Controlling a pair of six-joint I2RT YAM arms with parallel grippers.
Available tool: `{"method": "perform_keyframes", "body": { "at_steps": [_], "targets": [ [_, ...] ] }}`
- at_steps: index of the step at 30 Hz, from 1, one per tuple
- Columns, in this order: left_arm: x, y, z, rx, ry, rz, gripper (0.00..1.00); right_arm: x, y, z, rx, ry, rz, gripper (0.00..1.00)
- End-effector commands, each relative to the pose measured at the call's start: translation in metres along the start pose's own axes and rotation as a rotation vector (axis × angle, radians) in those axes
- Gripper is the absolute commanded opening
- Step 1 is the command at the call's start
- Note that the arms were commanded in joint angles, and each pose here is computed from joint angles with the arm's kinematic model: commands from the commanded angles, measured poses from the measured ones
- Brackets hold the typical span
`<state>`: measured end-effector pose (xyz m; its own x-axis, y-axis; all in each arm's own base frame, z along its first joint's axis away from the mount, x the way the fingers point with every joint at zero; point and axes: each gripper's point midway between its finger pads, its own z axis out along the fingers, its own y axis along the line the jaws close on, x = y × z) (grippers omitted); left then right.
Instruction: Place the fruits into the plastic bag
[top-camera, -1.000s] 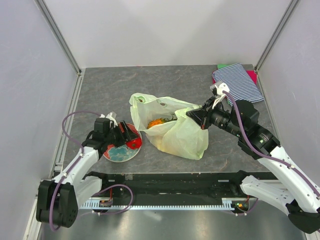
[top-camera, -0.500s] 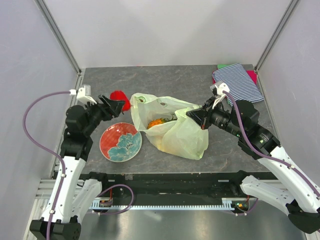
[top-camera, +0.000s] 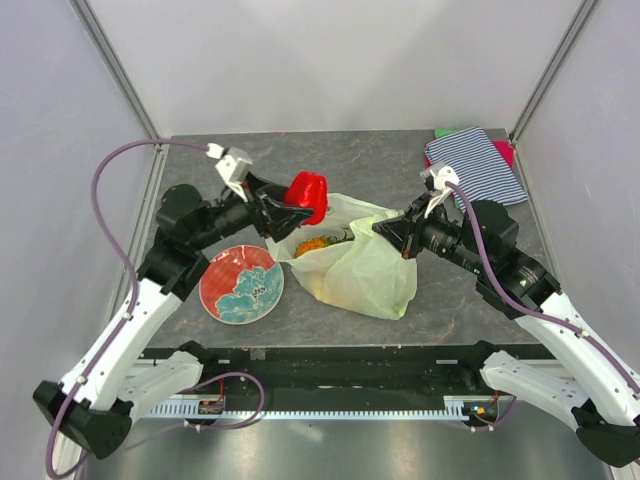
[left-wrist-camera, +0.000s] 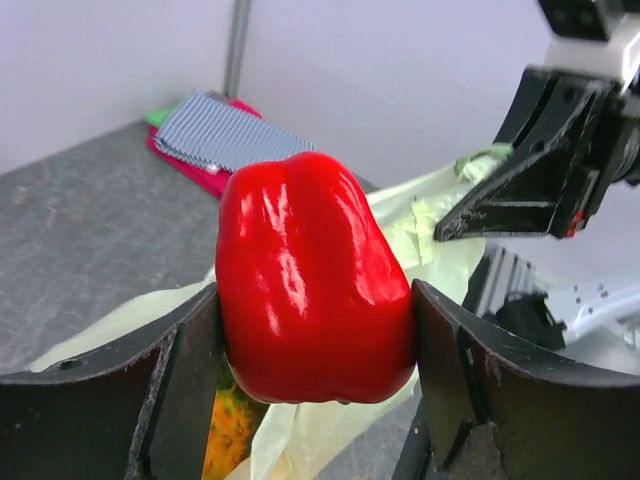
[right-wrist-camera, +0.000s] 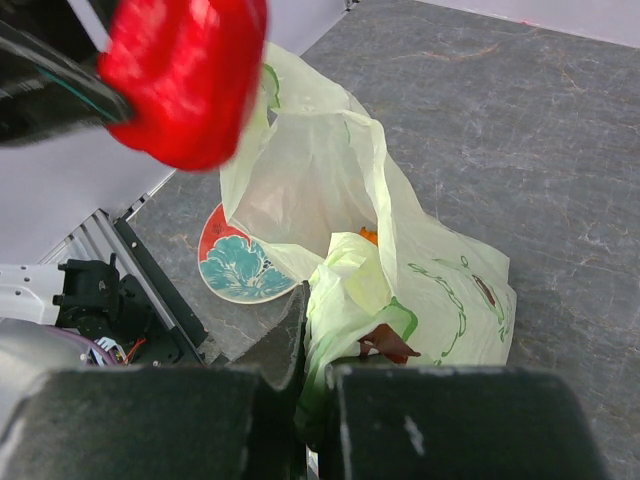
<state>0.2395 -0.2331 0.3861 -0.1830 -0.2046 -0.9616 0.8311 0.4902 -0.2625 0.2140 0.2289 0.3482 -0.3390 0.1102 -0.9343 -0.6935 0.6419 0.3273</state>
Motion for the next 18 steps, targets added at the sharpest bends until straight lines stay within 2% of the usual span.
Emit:
{"method": "perform_keyframes", "body": {
  "at_steps": [1, 2, 6, 9, 14, 18],
  "targets": [
    [0.020, -0.011, 0.021, 0.087, 0.120, 0.082, 0.61, -0.011, 0.001, -0.002, 0.001, -0.043, -0.013, 0.00],
    [0.038, -0.004, 0.025, 0.074, 0.189, 0.049, 0.61, -0.011, 0.001, -0.002, 0.001, -0.043, -0.012, 0.00],
    [0.065, 0.000, 0.033, 0.078, 0.328, 0.057, 0.61, -0.011, 0.000, -0.001, 0.008, -0.042, -0.012, 0.00],
    [0.083, 0.016, 0.032, 0.002, 0.396, 0.064, 0.61, -0.010, -0.001, 0.000, 0.013, -0.039, -0.011, 0.00],
    [0.098, 0.055, 0.024, -0.203, 0.479, 0.098, 0.61, -0.009, -0.002, 0.004, 0.012, -0.030, -0.014, 0.00],
    [0.095, 0.076, 0.026, -0.320, 0.472, 0.095, 0.61, -0.006, -0.003, 0.008, 0.011, -0.020, -0.013, 0.00]
  ]
}}
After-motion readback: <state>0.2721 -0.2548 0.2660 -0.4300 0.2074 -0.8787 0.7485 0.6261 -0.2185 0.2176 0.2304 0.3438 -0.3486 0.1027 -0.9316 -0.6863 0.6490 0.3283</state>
